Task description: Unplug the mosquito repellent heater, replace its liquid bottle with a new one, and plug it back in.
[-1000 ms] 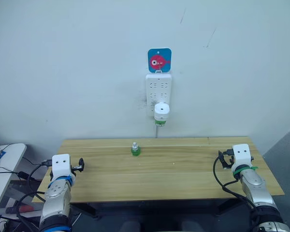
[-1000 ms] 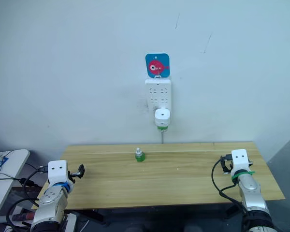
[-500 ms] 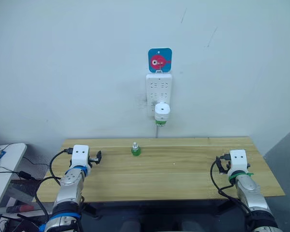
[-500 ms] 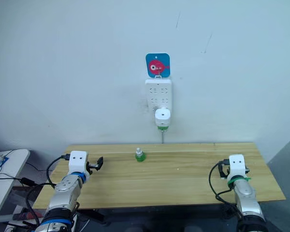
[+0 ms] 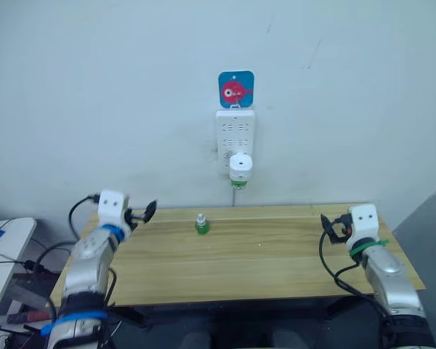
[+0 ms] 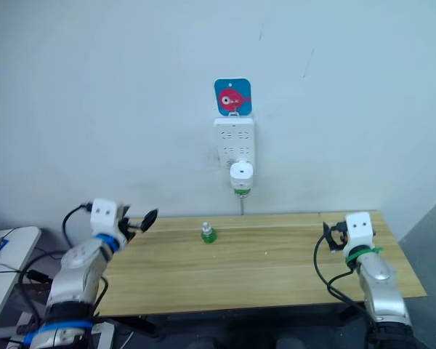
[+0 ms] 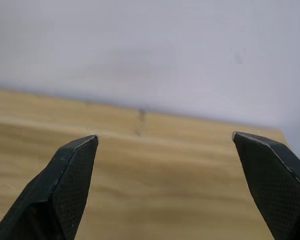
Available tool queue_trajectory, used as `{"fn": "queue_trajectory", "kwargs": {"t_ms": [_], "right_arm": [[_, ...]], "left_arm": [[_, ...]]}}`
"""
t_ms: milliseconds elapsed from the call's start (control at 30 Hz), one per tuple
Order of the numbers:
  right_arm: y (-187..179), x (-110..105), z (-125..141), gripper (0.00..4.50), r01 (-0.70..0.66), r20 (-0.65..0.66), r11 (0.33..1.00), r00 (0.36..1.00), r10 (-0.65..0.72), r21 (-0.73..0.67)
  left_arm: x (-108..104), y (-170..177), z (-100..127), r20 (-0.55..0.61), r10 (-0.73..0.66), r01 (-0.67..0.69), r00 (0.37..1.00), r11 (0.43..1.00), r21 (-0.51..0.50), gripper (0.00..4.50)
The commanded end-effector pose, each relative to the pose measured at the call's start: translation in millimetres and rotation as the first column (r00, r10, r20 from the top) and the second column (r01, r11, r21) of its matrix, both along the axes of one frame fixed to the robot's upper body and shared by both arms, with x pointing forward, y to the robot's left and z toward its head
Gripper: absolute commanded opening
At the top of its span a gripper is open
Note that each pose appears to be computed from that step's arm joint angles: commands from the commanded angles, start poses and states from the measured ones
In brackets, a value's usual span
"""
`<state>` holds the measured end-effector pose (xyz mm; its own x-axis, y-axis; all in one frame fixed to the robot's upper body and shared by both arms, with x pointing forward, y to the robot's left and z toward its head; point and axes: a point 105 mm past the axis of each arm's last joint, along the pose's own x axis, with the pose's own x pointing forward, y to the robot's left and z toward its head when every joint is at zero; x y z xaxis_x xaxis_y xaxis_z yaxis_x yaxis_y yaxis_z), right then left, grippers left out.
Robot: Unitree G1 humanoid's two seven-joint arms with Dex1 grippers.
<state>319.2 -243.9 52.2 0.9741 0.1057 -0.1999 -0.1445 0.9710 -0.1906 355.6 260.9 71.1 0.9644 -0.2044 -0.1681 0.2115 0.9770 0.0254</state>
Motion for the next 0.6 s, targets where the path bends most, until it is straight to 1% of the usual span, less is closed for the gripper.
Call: {"fn": "queue_trajectory", "kwargs": {"t_ms": [33,100,133,333,433,500,600], "right_arm": [[30,8,65,4.50,-0.173,0.138,0.985,0.976,0.168,0.026],[46,8,84,4.50,-0.251,0.155,0.968,0.957,0.246,0.012],[52,8,91,4.50,-0.279,0.158,0.960,0.949,0.273,0.017],[93,2,126,4.50,-0.435,0.183,0.895,0.892,0.414,0.095],[120,-4,141,4.50,-0.530,0.188,0.841,0.842,0.506,0.111],[129,-7,145,4.50,-0.559,0.187,0.822,0.824,0.536,0.109],[135,-8,147,4.50,-0.566,0.186,0.816,0.819,0.542,0.114]], "left_arm": [[25,-43,73,0.177,-0.209,0.211,0.962,0.977,0.007,4.30],[35,-64,89,0.190,-0.287,0.287,0.939,0.958,0.027,3.99],[38,-71,93,0.190,-0.318,0.317,0.929,0.948,0.037,3.72],[51,-99,102,0.192,-0.429,0.432,0.883,0.901,0.031,3.72],[63,-113,105,0.189,-0.458,0.462,0.868,0.886,0.028,3.72],[67,-120,104,0.181,-0.483,0.488,0.857,0.873,0.019,3.72],[71,-127,103,0.173,-0.510,0.515,0.843,0.857,0.016,3.72]]}}
